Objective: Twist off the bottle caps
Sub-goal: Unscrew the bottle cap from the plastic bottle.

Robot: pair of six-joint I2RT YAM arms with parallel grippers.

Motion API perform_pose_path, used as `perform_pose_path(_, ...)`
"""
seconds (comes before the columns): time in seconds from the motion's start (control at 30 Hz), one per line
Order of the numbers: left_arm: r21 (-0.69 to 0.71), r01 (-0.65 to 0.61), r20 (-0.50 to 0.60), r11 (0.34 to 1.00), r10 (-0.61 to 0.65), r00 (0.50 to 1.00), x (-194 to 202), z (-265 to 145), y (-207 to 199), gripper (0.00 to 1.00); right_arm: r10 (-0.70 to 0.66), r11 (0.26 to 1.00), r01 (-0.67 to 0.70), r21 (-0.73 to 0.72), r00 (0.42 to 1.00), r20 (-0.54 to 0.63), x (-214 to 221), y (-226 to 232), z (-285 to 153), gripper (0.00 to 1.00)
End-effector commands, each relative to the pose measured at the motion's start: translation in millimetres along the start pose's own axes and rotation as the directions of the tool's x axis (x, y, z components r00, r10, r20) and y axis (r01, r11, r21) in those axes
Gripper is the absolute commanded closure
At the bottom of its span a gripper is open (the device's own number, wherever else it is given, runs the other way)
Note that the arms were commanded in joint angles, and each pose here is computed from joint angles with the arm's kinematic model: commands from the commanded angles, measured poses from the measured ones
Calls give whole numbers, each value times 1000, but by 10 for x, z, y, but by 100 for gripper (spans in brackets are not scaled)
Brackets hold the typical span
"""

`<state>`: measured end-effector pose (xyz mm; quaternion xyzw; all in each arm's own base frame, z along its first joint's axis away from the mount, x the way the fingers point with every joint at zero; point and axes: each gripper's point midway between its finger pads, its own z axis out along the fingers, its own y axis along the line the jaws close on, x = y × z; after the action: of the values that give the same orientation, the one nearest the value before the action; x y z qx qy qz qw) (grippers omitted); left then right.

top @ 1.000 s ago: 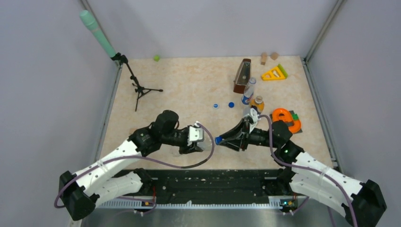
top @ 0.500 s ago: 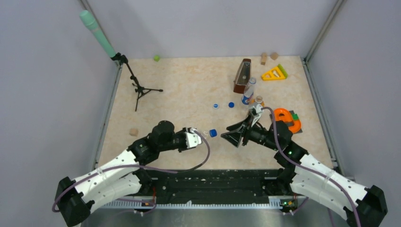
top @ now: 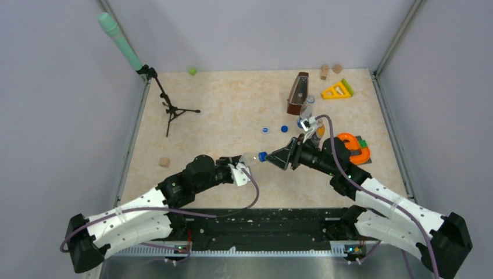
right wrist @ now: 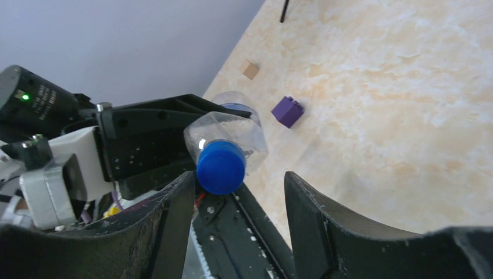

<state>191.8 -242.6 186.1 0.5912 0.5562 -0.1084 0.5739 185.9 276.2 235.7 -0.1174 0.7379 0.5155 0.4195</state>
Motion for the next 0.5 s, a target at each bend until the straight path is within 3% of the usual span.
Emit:
perform_pose_path(0.0, -93, -36, 24, 995, 39, 999, -128, -4, 201, 100, 65, 988, -59, -144, 997, 33, -150, 330, 47, 43)
perform_pose_path(0.23, -83, -44, 16, 996, 46, 999, -147, -13, 186, 100, 74, 987, -69, -147, 997, 26, -145, 332, 71, 44)
perform_pose_path(0.4, -70, -46, 26, 997, 48, 999, -178, -3, 164, 100, 78, 986, -77, -151, 997, -2, -93, 319, 110, 51)
perform_pose_path(0.47, -56, -42, 36, 998, 44, 998, -203, 1, 144, 100, 94, 983, -94, -155, 996, -3, -91, 315, 142, 58)
